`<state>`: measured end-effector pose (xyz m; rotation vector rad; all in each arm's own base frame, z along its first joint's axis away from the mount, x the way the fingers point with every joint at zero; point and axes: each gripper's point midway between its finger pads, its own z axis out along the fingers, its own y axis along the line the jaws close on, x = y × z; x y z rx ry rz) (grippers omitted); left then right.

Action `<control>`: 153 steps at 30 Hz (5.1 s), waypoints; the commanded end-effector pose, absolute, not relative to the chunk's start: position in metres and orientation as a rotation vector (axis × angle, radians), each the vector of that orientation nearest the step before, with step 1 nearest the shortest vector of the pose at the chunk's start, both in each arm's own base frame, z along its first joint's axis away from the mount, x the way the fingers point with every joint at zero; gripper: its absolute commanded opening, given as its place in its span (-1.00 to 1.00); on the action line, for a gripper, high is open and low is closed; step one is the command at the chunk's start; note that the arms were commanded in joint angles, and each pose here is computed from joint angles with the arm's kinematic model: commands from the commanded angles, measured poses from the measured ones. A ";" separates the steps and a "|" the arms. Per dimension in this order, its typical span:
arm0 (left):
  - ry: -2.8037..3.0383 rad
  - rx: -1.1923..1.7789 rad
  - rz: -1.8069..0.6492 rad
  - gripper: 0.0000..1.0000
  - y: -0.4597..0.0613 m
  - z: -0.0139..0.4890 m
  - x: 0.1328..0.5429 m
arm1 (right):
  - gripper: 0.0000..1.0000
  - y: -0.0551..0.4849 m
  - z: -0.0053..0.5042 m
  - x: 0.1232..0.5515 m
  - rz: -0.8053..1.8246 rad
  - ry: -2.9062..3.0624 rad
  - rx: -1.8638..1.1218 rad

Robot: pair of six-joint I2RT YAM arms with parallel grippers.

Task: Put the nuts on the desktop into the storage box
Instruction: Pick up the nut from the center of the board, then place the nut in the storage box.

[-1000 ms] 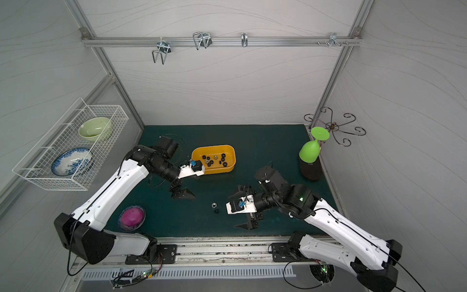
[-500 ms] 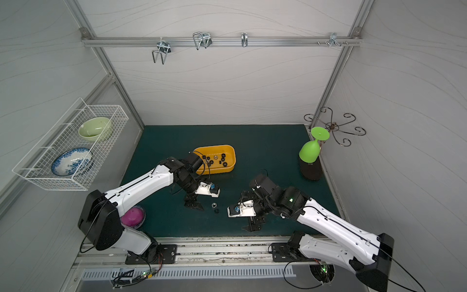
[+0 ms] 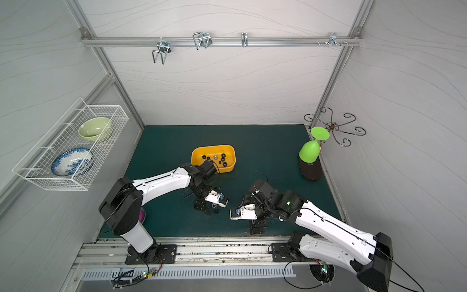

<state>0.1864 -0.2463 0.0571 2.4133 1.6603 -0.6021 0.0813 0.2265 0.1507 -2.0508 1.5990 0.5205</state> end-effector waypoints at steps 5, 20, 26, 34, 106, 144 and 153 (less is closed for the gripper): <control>1.645 2.439 -0.550 0.49 -0.255 0.051 0.199 | 0.98 0.229 0.153 0.084 0.517 1.617 -2.001; 1.709 2.393 -0.462 0.33 -0.250 0.024 0.207 | 0.98 0.231 0.144 0.087 0.525 1.638 -1.954; 1.722 2.382 -0.433 0.13 -0.247 0.017 0.208 | 0.98 0.225 0.143 0.088 0.488 1.640 -1.962; 1.679 2.322 -0.370 -0.26 -0.248 0.018 0.213 | 0.98 0.225 0.141 0.088 0.486 1.637 -1.966; 2.070 1.489 -0.666 -0.50 -0.247 0.194 0.375 | 0.98 0.291 0.253 0.236 0.326 1.825 -0.886; 2.344 1.333 -0.600 -0.51 -0.270 0.092 0.460 | 0.98 0.304 0.204 0.266 0.157 2.070 -0.814; 2.379 1.408 -0.499 -0.51 -0.277 0.057 0.457 | 0.98 0.293 0.205 0.264 0.126 2.064 -0.805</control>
